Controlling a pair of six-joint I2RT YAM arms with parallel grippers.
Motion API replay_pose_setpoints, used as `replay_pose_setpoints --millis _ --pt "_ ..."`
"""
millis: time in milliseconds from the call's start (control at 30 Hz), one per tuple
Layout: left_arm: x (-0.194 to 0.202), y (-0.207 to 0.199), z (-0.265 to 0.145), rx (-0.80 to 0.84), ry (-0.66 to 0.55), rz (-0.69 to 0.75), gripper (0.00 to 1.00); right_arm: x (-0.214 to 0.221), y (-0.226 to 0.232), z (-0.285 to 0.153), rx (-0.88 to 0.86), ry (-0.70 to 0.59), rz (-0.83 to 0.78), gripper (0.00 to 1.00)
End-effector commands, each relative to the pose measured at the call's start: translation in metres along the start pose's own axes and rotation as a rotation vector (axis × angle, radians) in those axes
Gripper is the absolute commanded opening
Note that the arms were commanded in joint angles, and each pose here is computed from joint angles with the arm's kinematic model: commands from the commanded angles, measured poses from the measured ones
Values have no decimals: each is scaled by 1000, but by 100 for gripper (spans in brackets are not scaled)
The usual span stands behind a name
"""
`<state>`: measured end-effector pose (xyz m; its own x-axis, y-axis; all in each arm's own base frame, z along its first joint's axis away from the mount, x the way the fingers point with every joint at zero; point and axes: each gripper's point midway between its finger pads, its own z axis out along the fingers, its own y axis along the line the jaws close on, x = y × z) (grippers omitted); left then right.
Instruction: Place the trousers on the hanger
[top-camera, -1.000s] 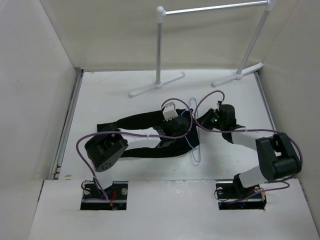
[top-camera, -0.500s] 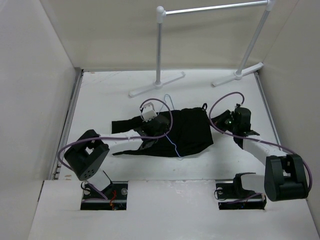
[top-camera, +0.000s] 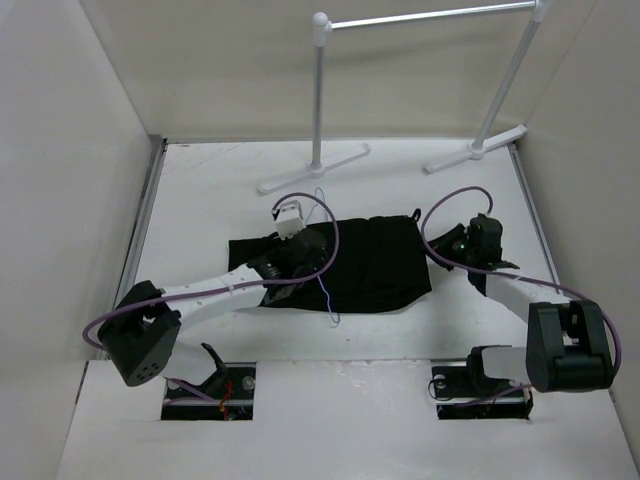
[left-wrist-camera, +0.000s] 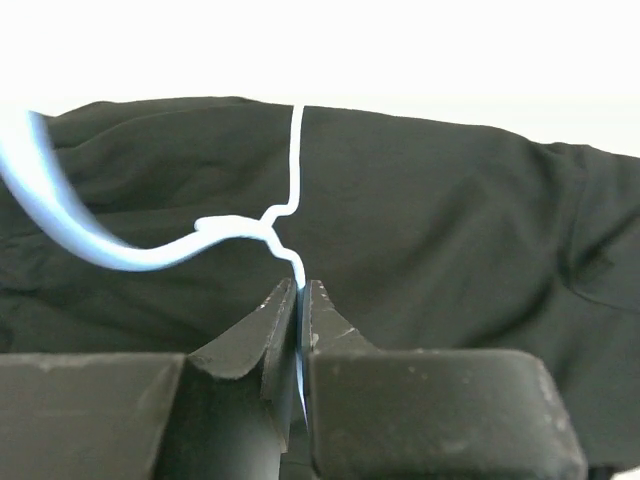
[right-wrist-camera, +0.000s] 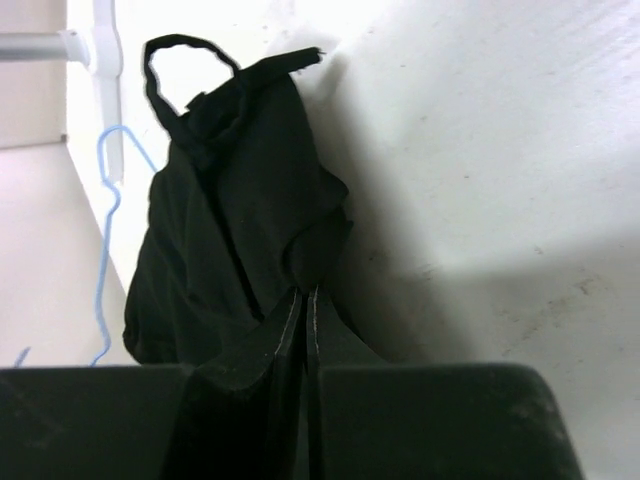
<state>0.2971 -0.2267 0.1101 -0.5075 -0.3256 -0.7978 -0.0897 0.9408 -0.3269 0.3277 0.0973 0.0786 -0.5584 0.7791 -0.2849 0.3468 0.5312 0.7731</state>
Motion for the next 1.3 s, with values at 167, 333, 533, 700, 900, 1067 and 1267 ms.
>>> replay_pose_setpoints --millis 167,333,533,700,900,1067,1267 --pt "-52 -81 -43 183 -115 51 0 -7 21 -19 45 -94 -155 62" --pt "-57 -107 -64 253 -126 35 0 -8 79 -68 -88 -166 -351 73" --pt "-74 -126 -76 292 -153 5 0 75 154 -113 -452 28 -518 29" --pt "-102 -137 -92 321 -175 -25 0 138 185 -132 -669 163 -605 63" --pt "-125 -146 -115 351 -192 -49 0 164 220 -147 -796 206 -642 68" --pt "-137 -153 -129 383 -210 -69 0 163 230 -131 -778 178 -645 64" --pt "-152 -165 -144 413 -226 -63 0 162 247 -127 -814 163 -636 48"
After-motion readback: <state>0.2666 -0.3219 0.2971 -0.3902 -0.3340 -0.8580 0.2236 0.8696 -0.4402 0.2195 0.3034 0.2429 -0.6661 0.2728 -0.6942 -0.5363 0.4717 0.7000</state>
